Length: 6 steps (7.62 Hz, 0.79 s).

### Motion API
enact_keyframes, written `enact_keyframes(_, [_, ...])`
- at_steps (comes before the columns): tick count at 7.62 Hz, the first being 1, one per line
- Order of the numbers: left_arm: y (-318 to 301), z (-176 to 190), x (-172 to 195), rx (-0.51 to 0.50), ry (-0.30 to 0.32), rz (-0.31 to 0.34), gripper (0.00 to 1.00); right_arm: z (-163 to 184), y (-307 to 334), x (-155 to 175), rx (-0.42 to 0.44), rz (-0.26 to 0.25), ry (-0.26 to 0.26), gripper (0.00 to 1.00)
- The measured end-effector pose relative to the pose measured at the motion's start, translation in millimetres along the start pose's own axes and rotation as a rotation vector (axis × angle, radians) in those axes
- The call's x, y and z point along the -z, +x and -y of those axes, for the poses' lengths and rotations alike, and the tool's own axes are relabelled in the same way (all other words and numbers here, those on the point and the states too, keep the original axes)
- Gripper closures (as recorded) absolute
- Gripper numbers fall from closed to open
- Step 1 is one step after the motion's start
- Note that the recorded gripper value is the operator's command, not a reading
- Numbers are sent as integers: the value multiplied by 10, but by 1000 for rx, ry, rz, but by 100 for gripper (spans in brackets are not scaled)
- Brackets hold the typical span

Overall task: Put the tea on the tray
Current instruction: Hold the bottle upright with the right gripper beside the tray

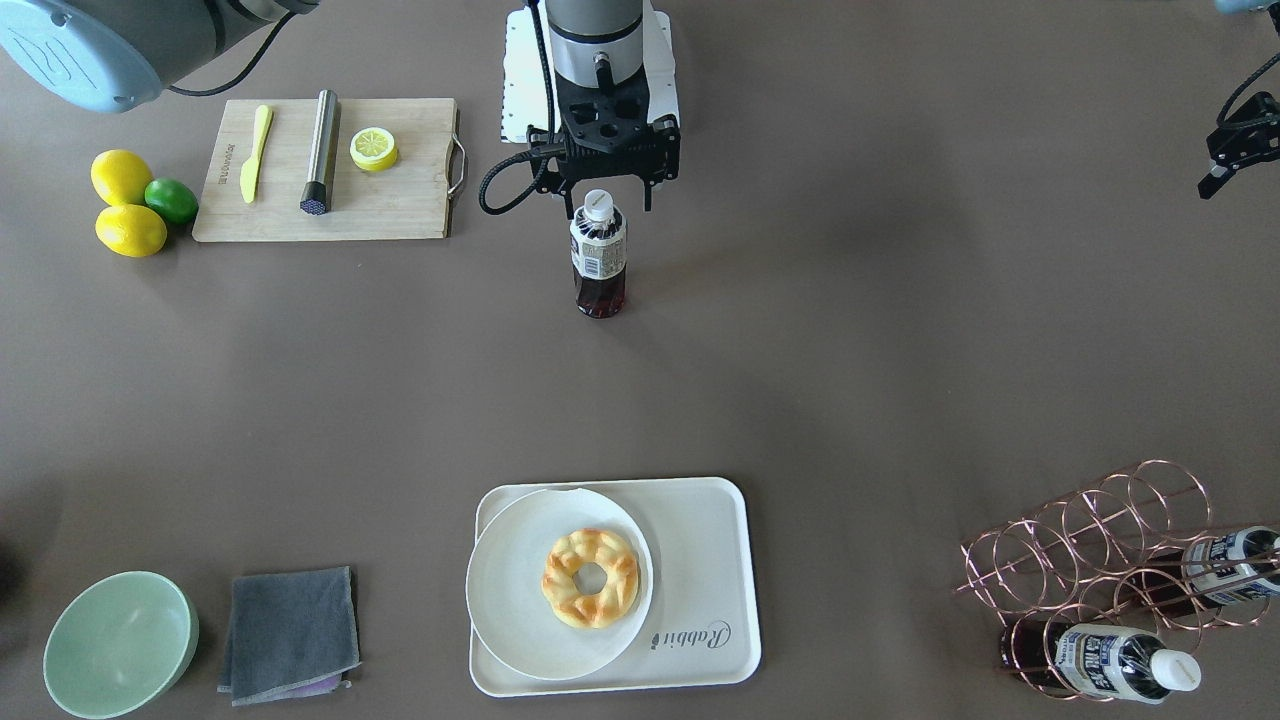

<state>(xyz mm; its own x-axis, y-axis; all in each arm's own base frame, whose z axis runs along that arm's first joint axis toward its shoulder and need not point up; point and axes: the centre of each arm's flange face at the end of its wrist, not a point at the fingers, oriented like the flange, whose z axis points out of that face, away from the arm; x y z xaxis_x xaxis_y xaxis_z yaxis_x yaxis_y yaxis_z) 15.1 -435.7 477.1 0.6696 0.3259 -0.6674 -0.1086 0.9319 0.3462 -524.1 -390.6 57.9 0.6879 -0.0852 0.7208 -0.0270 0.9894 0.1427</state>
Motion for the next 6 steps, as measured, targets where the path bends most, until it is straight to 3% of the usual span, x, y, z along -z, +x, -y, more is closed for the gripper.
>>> enact_keyframes(1, [2,12,6,-1,2,0,3,-4,19,-21,3,2,-8,27])
enact_keyframes(2, [2,16,9,-1,3,0,3,1,42,-29,3,1,-11,44])
enact_keyframes(3, [4,17,16,-1,5,-1,3,9,57,-31,3,0,-12,75])
enact_keyframes(5, [4,15,13,2,3,-19,3,29,64,-54,3,-7,-9,100])
enact_keyframes(6, [1,13,8,4,2,-25,3,32,65,-77,5,-12,-8,100])
